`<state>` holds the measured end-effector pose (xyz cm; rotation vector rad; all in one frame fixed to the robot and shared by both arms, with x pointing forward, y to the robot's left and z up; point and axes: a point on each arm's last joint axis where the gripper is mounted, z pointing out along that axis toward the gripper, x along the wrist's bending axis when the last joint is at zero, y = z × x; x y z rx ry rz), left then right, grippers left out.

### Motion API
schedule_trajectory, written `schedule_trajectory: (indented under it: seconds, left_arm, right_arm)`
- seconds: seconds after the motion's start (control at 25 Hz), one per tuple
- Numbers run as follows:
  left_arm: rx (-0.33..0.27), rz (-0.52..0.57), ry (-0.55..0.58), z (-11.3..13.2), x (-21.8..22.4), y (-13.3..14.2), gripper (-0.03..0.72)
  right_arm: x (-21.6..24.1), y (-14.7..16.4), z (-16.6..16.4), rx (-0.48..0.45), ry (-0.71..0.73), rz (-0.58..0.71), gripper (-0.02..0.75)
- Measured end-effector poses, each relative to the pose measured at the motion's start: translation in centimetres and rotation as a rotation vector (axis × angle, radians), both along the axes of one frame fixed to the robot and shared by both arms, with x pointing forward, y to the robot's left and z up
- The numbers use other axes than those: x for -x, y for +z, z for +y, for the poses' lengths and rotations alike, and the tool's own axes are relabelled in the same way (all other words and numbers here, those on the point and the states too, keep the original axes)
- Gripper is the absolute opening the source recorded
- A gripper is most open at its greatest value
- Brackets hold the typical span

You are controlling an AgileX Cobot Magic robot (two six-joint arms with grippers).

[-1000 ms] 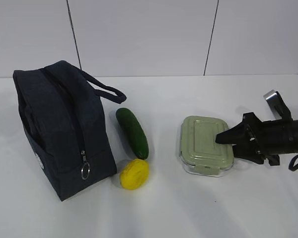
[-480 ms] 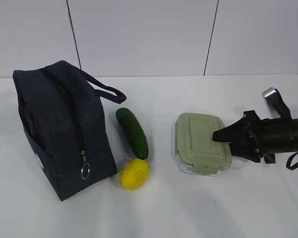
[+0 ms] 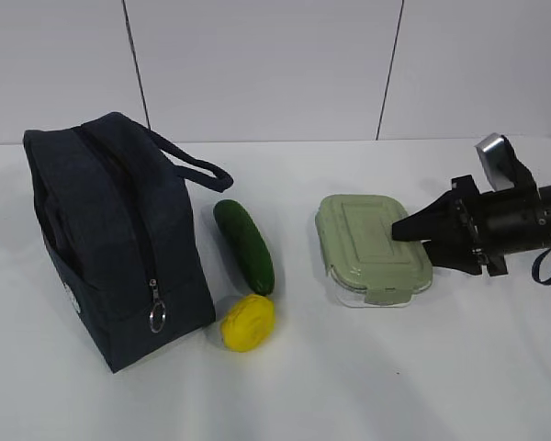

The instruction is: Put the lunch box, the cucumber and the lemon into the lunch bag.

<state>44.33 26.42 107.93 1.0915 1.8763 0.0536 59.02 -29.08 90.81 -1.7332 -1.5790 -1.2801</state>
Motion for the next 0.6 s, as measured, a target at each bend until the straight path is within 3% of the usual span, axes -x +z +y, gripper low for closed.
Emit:
schedule_trajectory:
  seconds: [0.24,0.6]
  left_arm:
    - [-0.002,0.071,0.004,0.0,-1.8,-1.4,0.374]
    - [0.059,0.109,0.020,-0.3,-6.1,-2.0,0.374]
  right_arm:
    - [-0.8,3.2,-0.4,0.065,0.048,-0.013,0.397]
    - [-1.4,6.7,-0.8,0.148,0.076,-0.039,0.397]
